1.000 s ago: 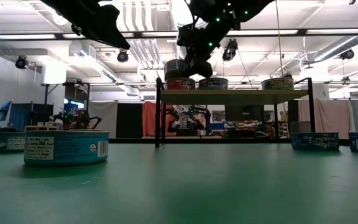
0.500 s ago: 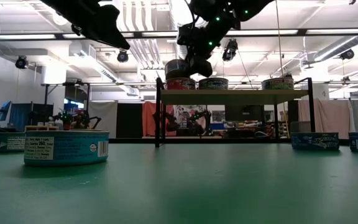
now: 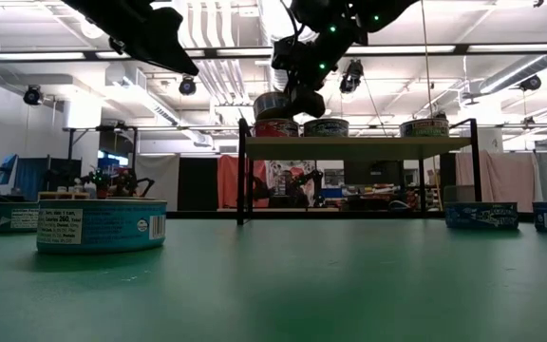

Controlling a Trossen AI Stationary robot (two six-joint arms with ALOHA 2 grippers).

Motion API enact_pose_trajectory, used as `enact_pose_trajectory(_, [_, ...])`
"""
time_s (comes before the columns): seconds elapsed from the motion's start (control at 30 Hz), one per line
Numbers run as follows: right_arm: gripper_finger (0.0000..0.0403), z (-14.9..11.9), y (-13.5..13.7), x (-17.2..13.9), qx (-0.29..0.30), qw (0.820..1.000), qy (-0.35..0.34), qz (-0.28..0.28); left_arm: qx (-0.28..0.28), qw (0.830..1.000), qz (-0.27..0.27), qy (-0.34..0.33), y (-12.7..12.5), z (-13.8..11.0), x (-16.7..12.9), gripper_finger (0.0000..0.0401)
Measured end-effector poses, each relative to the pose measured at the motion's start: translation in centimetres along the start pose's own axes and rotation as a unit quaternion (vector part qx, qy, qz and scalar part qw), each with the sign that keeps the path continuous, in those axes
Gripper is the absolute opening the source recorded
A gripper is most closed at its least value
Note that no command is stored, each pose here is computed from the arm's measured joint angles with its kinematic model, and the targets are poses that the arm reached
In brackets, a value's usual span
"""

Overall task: Stack canned seafood by type on shelf
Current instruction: Stack the blue/pink tuna can on top of the other blue/pink tuna can on the shelf

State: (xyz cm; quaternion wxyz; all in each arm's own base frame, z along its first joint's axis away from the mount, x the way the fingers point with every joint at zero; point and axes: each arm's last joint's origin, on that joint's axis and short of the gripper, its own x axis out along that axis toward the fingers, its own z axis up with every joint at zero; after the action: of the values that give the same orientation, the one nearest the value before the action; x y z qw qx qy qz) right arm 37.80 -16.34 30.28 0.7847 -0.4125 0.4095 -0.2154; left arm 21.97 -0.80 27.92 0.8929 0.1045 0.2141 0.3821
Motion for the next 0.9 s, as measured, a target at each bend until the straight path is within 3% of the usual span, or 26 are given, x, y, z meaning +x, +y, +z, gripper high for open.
enact_pose_trajectory(0.9, [0.0317, 0.02, -0.03, -0.02, 0.028, 1.0, -0.001, 0.0, -0.002, 1.0, 0.0, 0.0, 0.01, 0.0, 0.0, 0.0233])
